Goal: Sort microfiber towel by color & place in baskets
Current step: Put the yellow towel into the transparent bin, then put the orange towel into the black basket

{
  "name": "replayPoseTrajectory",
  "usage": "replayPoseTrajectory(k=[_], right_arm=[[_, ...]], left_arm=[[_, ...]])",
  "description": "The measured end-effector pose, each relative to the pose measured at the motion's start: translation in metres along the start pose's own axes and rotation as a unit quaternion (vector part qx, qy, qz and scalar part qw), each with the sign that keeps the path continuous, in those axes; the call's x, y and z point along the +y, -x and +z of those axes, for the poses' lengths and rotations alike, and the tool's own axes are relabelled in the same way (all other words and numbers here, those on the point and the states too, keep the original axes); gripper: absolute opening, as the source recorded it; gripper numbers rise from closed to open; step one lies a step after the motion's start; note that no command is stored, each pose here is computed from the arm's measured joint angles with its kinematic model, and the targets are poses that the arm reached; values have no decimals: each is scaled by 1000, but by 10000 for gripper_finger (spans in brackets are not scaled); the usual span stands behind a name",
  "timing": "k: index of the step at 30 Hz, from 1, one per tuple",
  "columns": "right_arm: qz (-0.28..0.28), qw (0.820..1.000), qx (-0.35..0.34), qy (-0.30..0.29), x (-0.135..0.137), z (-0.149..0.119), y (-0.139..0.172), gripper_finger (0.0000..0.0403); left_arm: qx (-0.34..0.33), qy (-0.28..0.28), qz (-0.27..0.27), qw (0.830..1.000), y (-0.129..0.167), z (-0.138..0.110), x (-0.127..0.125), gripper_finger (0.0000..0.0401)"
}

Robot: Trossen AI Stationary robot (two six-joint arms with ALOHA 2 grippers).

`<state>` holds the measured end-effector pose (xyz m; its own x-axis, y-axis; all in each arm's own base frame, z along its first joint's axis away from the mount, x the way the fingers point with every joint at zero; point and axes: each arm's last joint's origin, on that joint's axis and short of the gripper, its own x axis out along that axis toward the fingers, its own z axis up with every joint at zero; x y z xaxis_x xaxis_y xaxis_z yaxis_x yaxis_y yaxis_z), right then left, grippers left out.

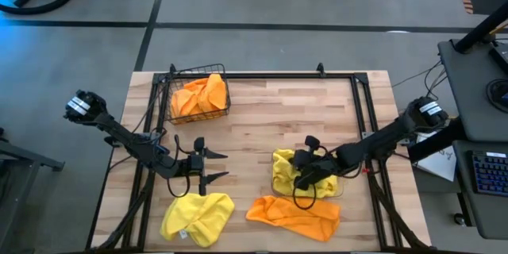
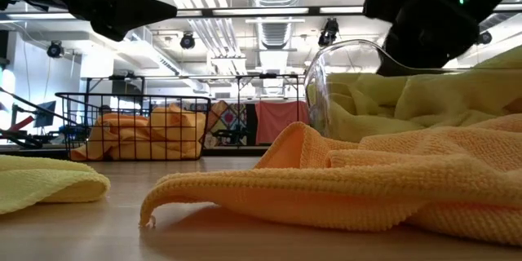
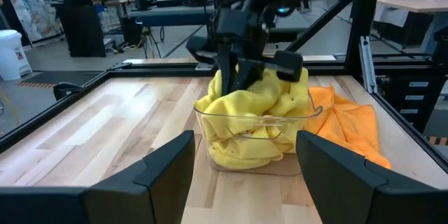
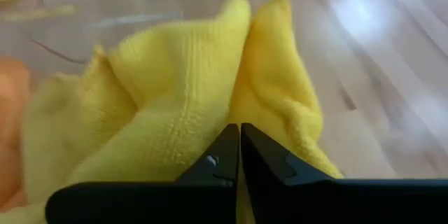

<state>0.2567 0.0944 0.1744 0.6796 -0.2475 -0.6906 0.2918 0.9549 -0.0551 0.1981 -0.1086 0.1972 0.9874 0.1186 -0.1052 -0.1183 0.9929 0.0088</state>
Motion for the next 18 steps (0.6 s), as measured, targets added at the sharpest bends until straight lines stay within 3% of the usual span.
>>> replayPoseTrajectory(k=[6,11,14,18], right_arm=[[15,1000,-11,-8,-7,7,18,12],[60,998,-14,-28,-10,20,38,12],[89,995,-22,-38,-10,28,48,12],[109,993,-30,-41,-9,37,60,12]], left_arm=[[1,3,-7,1000,1,2,0,233],[46,-10,-28,999,-1,17,-5,233],[108,-27,-34,993,-4,30,-9,233],[251,-32,-37,967,-3,36,-12,233]])
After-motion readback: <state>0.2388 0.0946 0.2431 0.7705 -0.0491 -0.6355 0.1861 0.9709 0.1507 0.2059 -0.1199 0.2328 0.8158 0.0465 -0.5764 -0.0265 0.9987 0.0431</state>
